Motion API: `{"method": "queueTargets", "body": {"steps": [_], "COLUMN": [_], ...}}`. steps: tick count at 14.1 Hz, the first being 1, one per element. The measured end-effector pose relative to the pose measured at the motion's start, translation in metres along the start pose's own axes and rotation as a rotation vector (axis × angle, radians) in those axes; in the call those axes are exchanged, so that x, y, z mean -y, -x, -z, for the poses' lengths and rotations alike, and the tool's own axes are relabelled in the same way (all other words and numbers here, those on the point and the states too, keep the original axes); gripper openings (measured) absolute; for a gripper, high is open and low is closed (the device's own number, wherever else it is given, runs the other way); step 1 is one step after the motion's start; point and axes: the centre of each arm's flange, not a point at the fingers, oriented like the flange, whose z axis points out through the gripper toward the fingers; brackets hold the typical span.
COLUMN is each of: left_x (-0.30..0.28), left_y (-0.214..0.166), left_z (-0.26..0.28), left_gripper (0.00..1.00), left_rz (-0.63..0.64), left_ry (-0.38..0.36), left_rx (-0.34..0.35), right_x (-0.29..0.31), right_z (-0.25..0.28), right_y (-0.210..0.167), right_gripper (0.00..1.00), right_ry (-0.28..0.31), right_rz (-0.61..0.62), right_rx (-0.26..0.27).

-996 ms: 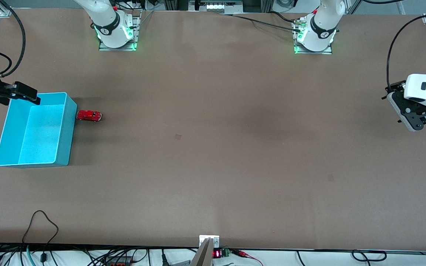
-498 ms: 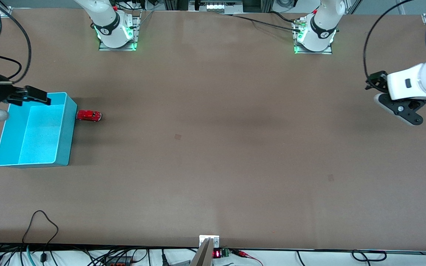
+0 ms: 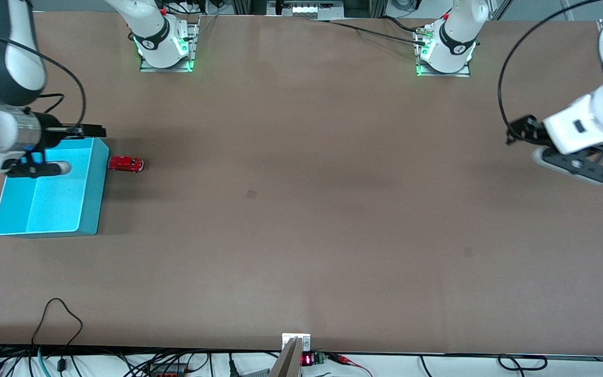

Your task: Wind red beetle toy and store in blue box

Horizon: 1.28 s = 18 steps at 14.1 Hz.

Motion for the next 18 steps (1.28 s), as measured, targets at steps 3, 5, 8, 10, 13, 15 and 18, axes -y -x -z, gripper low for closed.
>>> {"method": "queueTargets", "body": {"steps": [3, 5, 8, 10, 13, 15, 18], "left_x": [-0.001, -0.012, -0.024, -0.036, -0.049, -0.05, -0.051], "left_y": [0.015, 0.037, 0.048, 0.046, 0.044, 0.043, 0.041], "left_z": [0.017, 0.01, 0.008, 0.01, 0.01, 0.008, 0.006], "left_gripper": [1.0, 1.0, 1.0, 1.0, 1.0, 1.0, 1.0], "left_rz": [0.183, 0.206, 0.194, 0.175, 0.166, 0.163, 0.161], "left_ry": [0.001, 0.006, 0.005, 0.002, -0.001, -0.001, -0.001], "left_rx": [-0.058, -0.035, -0.04, -0.048, -0.047, -0.046, -0.046], "right_x": [0.035, 0.05, 0.028, 0.006, -0.007, -0.016, -0.031], "right_z": [-0.035, -0.062, -0.1, -0.124, -0.159, -0.184, -0.21], "right_y": [0.009, 0.018, 0.021, 0.021, 0.014, 0.0, -0.016], "right_gripper": [1.0, 1.0, 1.0, 1.0, 1.0, 1.0, 1.0], "right_ry": [0.112, 0.168, 0.223, 0.252, 0.276, 0.289, 0.309], "right_rz": [0.161, 0.352, 0.674, 0.826, 1.001, 1.091, 1.177], "right_rx": [-0.07, -0.13, -0.213, -0.24, -0.237, -0.244, -0.238]}}
